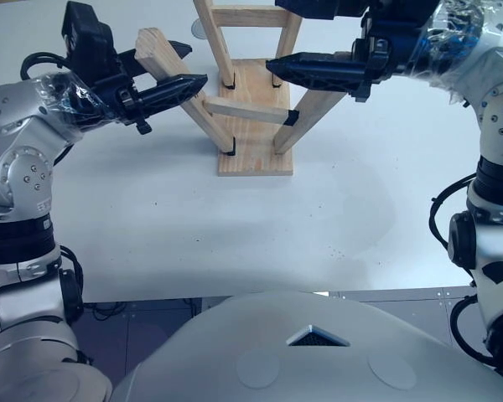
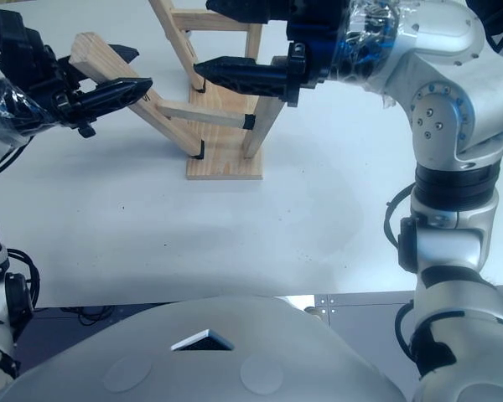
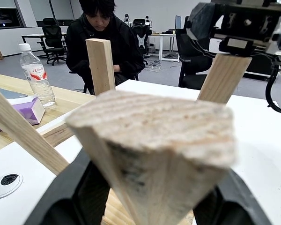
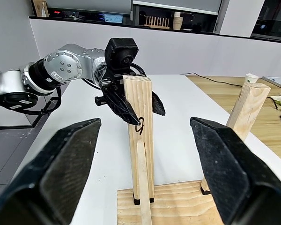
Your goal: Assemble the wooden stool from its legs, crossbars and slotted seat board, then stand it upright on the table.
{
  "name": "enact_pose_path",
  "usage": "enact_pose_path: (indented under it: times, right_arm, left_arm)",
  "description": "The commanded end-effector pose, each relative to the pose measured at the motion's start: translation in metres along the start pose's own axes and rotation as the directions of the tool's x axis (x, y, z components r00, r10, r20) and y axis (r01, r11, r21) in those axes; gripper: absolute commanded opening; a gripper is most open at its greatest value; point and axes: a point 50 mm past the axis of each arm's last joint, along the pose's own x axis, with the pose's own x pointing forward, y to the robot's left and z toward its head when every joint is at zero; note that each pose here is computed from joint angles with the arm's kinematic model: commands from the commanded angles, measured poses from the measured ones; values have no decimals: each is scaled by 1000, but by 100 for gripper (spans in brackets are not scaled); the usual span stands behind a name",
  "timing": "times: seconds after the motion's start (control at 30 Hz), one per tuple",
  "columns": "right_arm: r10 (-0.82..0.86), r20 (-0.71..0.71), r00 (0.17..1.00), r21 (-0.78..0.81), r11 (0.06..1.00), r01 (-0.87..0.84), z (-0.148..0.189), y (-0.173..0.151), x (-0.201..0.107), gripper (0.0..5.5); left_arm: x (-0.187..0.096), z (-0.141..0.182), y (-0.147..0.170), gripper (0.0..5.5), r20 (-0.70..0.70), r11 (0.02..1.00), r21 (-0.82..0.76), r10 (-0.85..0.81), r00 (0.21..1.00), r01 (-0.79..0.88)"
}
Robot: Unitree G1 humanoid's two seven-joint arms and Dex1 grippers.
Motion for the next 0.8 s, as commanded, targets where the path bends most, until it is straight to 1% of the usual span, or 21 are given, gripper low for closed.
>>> enact_pose_path:
  times: [0.03,0.17,0.27,0.6,0.8]
  right_arm:
    - [-4,-112,994,72,997,12,-26,3,0,352]
    - [-27,-161,987,55,998,36,-31,1,-2,352]
    - [-31,-182,983,50,998,41,-34,0,-2,352]
    - [0,-201,979,57,998,11,-37,5,1,352]
    - [-4,-238,971,52,999,17,-41,5,4,352]
  left_arm:
    - [-6,-13,1,214,-93,999,-31,34,995,-37]
    - [-18,-21,2,214,-103,997,-37,67,992,-71]
    - [-20,-23,0,214,-106,997,-46,64,992,-69]
    - [-5,-18,6,214,-82,997,-43,54,995,-58]
    - [9,-8,-1,214,-63,1000,-25,2,998,-4]
